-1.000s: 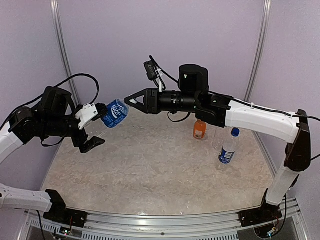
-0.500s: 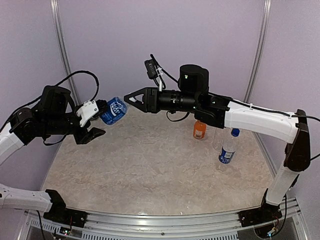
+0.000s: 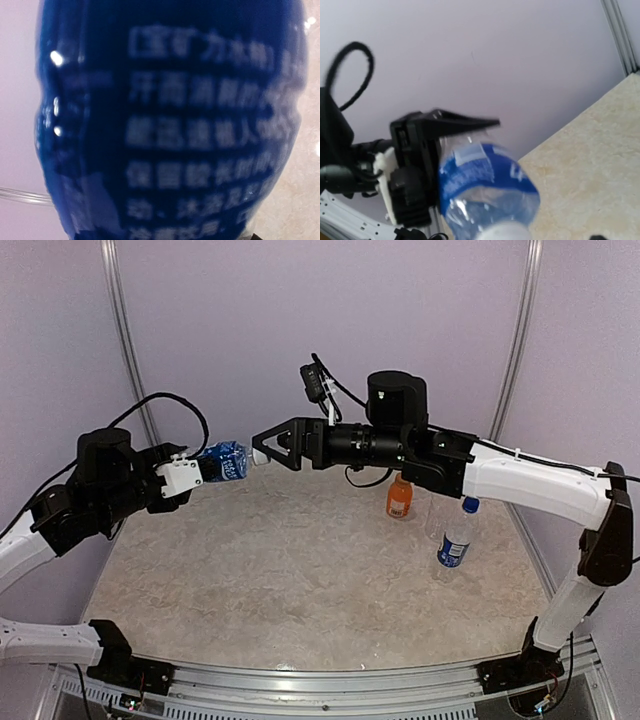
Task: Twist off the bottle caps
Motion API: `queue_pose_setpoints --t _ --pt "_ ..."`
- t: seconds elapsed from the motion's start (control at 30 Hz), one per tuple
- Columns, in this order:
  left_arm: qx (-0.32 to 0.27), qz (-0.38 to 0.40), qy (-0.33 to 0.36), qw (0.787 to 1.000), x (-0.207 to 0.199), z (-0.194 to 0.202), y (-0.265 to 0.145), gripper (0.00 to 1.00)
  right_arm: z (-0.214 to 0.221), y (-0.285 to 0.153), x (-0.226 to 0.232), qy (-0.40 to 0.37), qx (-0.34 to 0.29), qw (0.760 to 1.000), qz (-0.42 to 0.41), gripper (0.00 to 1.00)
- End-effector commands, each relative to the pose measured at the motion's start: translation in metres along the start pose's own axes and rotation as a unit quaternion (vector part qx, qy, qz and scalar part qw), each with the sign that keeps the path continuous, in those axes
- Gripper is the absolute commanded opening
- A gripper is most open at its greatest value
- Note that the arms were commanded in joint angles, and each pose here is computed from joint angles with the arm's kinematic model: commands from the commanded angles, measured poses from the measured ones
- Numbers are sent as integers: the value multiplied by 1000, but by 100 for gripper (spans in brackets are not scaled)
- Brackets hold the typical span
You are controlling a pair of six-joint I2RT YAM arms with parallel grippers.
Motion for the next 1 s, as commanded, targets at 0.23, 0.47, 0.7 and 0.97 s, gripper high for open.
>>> queue_pose_setpoints --t 0.23,0.47,0.7,0.97 --pt "-34 -88 96 991 33 -16 -11 48 14 26 -2 53 9 996 -66 58" --pt "-32 -82 100 991 30 -14 -11 48 12 24 -1 50 4 996 -68 50" --pt "-32 -80 99 991 29 -14 -10 48 11 13 -6 56 -3 997 -56 50" --pt "-32 -80 101 991 30 -15 -11 48 6 4 -6 46 -6 998 -48 50"
Point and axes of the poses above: each gripper's point midway between its finger pads, its own y axis out along the fingers, its own x axis along the line the jaws close on, z = x × y, the point moved 4 cm from there along -y, back along the fingers, and after that the axes turned 15 degrees about -y, right-handed, at the moved point
